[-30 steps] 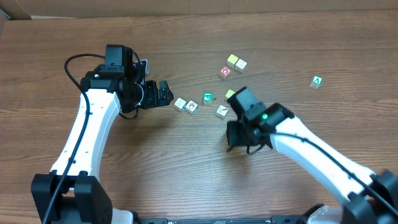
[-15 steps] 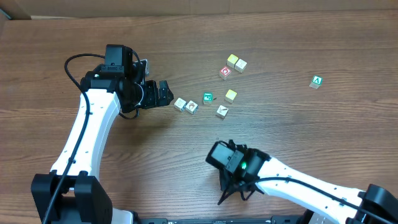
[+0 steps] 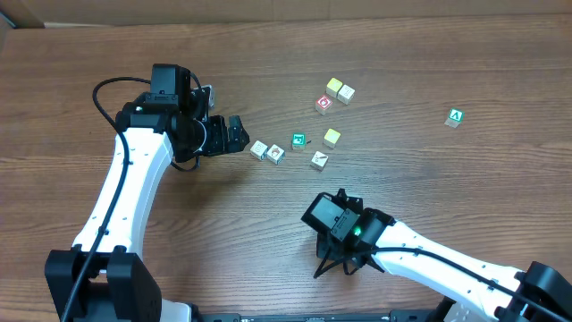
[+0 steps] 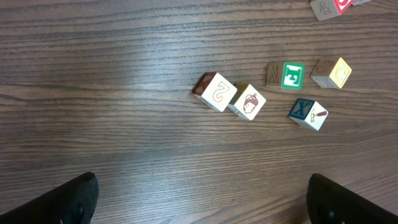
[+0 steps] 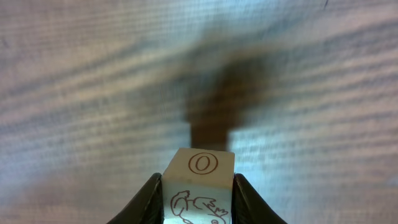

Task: Flip 5 blocks
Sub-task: 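Carry the '0' block toward the front and set it down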

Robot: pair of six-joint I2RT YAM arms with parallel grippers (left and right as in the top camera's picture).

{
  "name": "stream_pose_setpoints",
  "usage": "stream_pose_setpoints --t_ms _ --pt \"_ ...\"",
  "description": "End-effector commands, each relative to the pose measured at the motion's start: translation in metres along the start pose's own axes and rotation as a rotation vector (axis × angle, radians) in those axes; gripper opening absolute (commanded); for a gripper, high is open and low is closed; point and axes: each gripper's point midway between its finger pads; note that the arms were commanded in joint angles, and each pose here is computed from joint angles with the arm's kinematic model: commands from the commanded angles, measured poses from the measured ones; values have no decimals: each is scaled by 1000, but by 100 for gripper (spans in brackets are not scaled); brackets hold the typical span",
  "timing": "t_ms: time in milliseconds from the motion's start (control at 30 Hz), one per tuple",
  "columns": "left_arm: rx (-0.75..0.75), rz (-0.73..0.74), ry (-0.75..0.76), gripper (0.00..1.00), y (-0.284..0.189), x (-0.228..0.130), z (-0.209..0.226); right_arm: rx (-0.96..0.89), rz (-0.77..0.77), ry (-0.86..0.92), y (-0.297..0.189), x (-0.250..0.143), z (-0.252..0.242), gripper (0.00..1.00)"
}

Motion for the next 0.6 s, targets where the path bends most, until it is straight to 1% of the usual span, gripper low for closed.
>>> stream_pose_setpoints --t_ms 0,133,267,567 --pt "-14 -14 -7 100 -3 6 -4 -9 -54 3 -3 17 -7 22" --pt "-14 -14 -7 100 -3 7 -4 -16 -57 -30 1 23 -15 22" --pt "-14 -14 -7 100 -3 7 -4 -3 -63 -91 11 29 -12 23" --pt "-14 -14 -7 100 -3 7 -4 -5 -43 -146 15 25 -13 23"
Point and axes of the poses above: each gripper's point midway between its finger pads, its own y axis out along the fingers, its own z axis along the line the jaws close on, x = y × z, and after that the axes turned 14 degrees about -y, right-handed
